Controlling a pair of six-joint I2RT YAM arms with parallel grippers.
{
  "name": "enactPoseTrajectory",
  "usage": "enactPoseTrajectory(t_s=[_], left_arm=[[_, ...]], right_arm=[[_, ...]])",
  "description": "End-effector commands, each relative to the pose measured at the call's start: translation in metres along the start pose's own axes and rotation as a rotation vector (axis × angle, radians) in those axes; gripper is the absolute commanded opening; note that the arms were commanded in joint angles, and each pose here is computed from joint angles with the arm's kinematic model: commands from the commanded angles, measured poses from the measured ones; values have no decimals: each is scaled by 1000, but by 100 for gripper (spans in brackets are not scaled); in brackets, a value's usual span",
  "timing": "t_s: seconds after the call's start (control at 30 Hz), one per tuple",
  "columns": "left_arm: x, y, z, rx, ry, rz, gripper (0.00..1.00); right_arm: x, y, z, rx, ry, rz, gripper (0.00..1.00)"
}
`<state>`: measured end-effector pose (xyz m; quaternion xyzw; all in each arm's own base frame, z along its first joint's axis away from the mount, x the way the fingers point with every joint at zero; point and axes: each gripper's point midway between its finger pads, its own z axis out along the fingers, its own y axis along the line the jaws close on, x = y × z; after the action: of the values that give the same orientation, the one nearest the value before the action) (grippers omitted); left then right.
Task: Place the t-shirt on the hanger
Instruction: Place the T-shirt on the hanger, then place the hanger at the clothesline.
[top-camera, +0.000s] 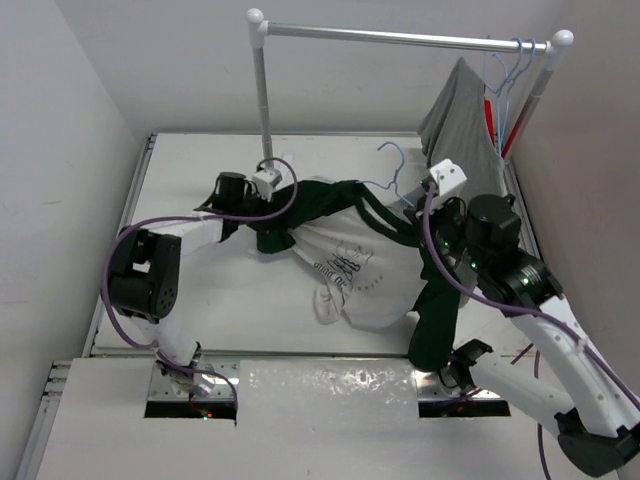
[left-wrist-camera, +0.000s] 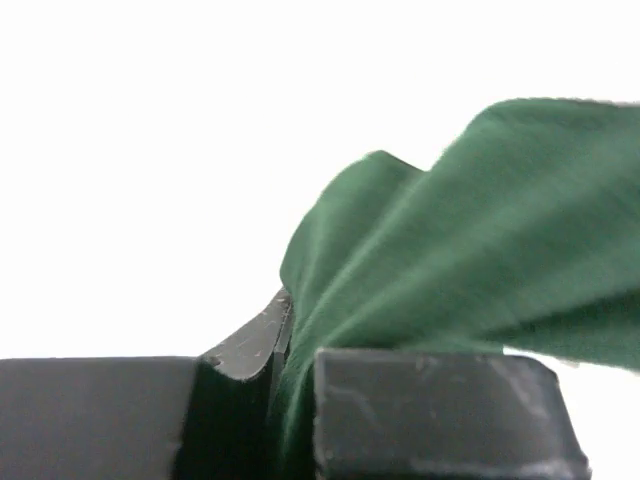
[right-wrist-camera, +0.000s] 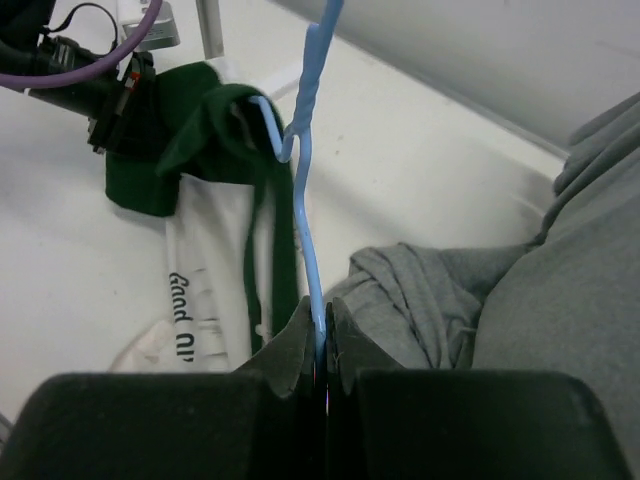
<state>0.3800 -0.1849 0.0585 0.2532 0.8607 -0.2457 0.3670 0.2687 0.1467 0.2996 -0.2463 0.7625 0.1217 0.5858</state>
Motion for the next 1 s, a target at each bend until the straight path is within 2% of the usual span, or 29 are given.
enactPoseTrajectory(t_s=[0.0, 0.07, 0.23, 0.27, 0.3, 0.33, 0.4, 0.43, 0.5, 0.53, 0.63, 0.67, 0.73, 0.83, 0.97], left_arm=[[-43, 28, -19, -116, -112, 76, 0], [-45, 16, -17, -78, -111, 105, 0], [-56, 25, -15, -125, -105, 127, 0], [-58, 23, -16, -112, -101, 134, 11], [-55, 14, -19, -67, -81, 141, 39], [-59, 9, -22, -54, -92, 150, 50], [-73, 0, -37, -40, -131, 189, 68], [-78, -3, -44, -40, -144, 204, 73], [-95, -12, -67, -43, -174, 250, 76], [-101, -14, -75, -48, -185, 260, 97], [-122, -24, -108, -70, -218, 312, 98], [-128, -24, -117, -83, -197, 304, 98], [-131, -23, -123, -100, -181, 299, 98], [-131, -23, -129, -108, -165, 311, 98], [-122, -23, -128, -102, -140, 306, 97]], right_arm=[[-36, -19, -25, 99, -155, 19, 0], [-41, -15, -24, 85, -174, 59, 0], [-50, -10, -24, 56, -177, 89, 0], [-49, -11, -24, 59, -171, 86, 0], [-51, -13, -25, 71, -173, 86, 0], [-52, -15, -24, 82, -166, 85, 0], [-59, -26, -28, 138, -165, 96, 0], [-61, -31, -27, 164, -156, 101, 0], [-76, -46, -38, 247, -173, 107, 0], [-79, -51, -39, 274, -168, 108, 0], [-98, -70, -51, 371, -176, 106, 0], [-113, -76, -59, 395, -205, 109, 0], [-125, -87, -65, 459, -219, 107, 0], [-166, -104, -83, 540, -284, 112, 0], [-181, -119, -95, 631, -303, 115, 0]])
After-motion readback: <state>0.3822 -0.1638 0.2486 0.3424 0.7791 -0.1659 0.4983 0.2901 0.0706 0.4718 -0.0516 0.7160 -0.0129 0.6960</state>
